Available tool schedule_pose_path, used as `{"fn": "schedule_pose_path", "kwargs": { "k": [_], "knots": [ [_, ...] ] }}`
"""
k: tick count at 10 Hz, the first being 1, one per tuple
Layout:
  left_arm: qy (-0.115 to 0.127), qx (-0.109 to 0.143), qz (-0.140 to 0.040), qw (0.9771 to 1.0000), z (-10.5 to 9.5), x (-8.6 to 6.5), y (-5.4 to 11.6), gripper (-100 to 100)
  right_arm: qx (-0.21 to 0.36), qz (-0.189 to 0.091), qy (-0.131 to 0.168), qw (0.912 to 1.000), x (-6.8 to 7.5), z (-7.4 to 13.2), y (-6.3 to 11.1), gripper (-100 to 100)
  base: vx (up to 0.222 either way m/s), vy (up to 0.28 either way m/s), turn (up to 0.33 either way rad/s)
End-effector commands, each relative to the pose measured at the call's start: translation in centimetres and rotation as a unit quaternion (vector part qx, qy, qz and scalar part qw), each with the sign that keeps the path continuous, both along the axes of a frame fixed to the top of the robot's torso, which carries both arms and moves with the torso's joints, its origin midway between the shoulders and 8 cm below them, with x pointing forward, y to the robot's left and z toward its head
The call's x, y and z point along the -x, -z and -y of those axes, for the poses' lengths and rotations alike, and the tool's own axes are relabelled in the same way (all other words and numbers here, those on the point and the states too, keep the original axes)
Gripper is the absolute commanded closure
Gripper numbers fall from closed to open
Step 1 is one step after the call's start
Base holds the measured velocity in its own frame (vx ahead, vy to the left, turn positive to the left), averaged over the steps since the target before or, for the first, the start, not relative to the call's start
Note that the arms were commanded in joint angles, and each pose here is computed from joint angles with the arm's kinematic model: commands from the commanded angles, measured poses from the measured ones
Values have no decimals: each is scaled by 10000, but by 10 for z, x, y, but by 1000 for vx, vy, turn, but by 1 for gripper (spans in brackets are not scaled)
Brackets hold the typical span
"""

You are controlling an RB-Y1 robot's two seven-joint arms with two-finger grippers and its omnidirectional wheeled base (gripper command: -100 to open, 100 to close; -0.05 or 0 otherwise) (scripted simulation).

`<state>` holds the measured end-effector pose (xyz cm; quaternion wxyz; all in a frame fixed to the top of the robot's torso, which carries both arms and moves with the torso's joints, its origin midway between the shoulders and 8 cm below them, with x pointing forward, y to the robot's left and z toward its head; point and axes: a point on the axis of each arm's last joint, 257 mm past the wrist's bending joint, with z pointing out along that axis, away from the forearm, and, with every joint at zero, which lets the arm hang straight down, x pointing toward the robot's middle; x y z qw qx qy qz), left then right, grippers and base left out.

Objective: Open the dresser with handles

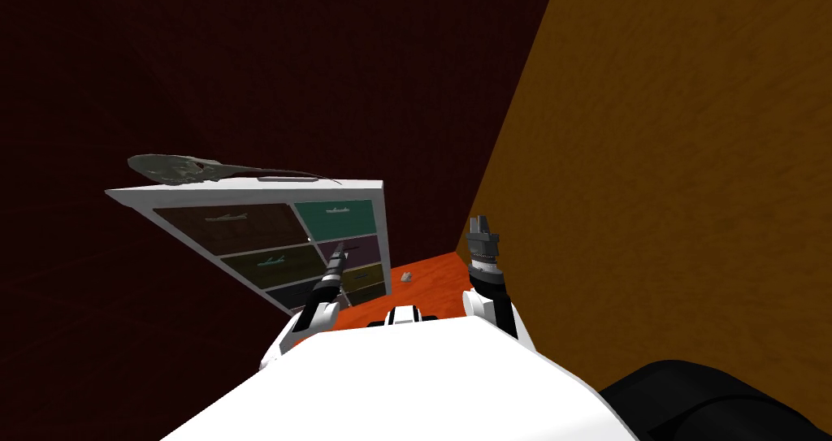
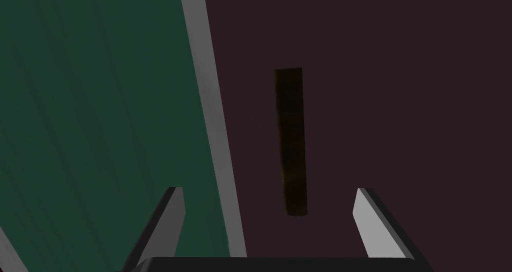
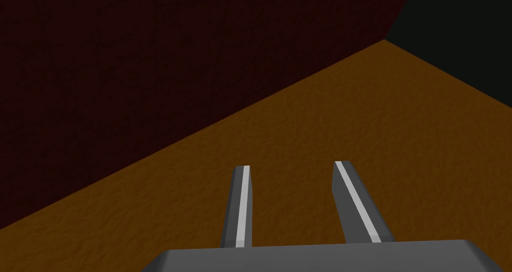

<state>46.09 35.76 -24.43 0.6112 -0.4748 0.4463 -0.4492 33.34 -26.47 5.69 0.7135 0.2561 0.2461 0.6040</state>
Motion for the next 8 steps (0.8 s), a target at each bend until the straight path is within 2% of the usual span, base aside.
{"fn": "schedule_pose_path", "kwargs": {
  "k": [1, 2, 3, 7, 8],
  "knots": [
    [-56, 274, -73, 9996, 10, -3, 6, -100, 0, 0, 0, 10000, 0, 0, 0, 0, -7, -30, 6],
    [-79, 399, -78, 9991, 16, -3, 8, -100, 0, 0, 0, 10000, 0, 0, 0, 0, 0, -22, 3],
    [-64, 322, -76, 9994, 12, -3, 7, -100, 0, 0, 0, 10000, 0, 0, 0, 0, 0, -10, 0],
    [-469, 329, -64, 9983, -22, -8, -1, -100, 1, 0, 0, 10000, 0, 0, 0, 0, -16, 19, -193],
    [-410, 331, -60, 9986, -16, -9, 0, -100, 1, 0, 0, 10000, 0, 0, 0, 0, -9, 15, -35]
  ]
}}
